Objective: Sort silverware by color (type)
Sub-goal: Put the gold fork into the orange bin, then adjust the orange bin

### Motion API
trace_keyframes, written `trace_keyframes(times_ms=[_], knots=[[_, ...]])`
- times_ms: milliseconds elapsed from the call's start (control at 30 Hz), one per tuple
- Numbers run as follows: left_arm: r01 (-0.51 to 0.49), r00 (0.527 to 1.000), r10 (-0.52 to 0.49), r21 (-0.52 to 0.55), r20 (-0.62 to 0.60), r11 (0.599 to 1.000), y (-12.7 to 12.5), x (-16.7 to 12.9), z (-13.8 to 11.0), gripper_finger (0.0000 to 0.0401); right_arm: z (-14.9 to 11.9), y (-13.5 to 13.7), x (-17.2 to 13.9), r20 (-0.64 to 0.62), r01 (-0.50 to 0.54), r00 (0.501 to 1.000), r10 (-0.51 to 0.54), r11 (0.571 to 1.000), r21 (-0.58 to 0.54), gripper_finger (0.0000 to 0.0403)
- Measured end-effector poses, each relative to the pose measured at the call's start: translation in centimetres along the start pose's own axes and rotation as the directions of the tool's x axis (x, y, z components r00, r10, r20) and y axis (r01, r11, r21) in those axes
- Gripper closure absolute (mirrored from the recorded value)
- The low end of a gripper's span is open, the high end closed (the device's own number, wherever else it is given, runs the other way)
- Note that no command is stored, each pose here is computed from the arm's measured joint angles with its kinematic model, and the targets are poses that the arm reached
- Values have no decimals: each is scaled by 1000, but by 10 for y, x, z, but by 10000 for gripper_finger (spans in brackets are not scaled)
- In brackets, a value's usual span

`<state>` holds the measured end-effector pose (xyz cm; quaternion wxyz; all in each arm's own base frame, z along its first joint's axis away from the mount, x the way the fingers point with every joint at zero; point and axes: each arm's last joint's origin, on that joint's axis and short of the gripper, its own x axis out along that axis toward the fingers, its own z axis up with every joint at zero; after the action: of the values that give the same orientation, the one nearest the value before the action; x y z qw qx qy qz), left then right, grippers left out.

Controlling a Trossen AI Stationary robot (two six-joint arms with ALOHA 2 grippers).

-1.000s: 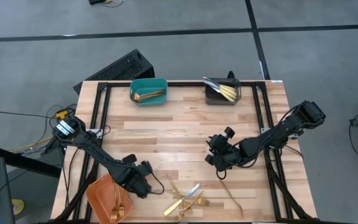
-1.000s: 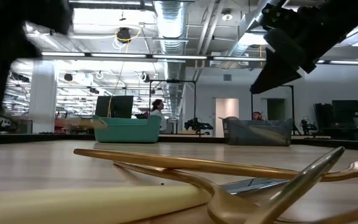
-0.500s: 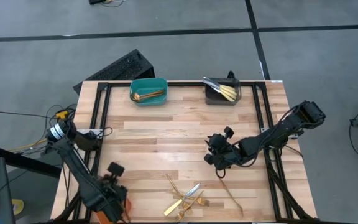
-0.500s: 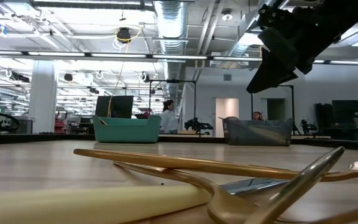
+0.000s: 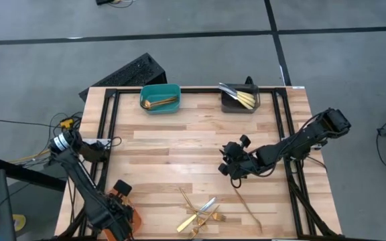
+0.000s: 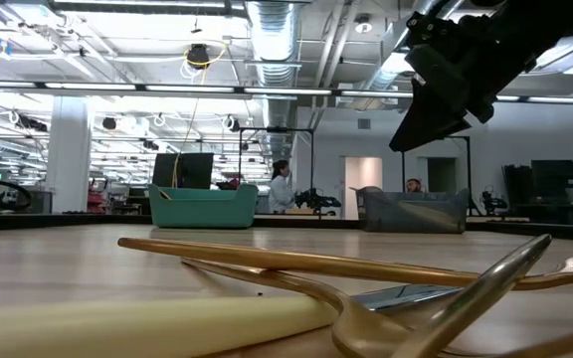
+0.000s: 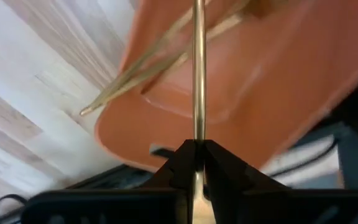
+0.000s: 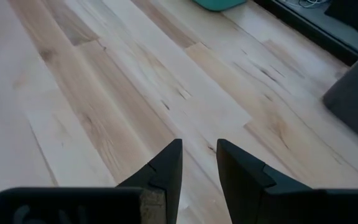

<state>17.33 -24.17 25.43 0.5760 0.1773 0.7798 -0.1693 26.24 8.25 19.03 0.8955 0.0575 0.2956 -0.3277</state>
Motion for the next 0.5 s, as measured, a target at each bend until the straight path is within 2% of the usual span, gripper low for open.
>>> trace_keyframes(times_ms=[100, 233, 400, 500], knots=[[20, 1000, -19, -61, 14, 998, 0, 14, 5, 368, 0, 0, 0, 0, 0, 1000, 0, 1000, 0, 278], [60, 998, -62, -70, -26, 996, 0, 31, 5, 335, 0, 0, 0, -1, 0, 1000, 0, 1000, -2, 278], [-14, 993, -7, -169, -119, 985, 6, 37, -4, 291, 0, 0, 0, -1, 1, 1000, -1, 1000, -3, 278], [-3, 993, -16, -155, -120, 988, 6, 42, -4, 282, 0, 0, 0, -2, 1, 1000, -1, 1000, -3, 278]])
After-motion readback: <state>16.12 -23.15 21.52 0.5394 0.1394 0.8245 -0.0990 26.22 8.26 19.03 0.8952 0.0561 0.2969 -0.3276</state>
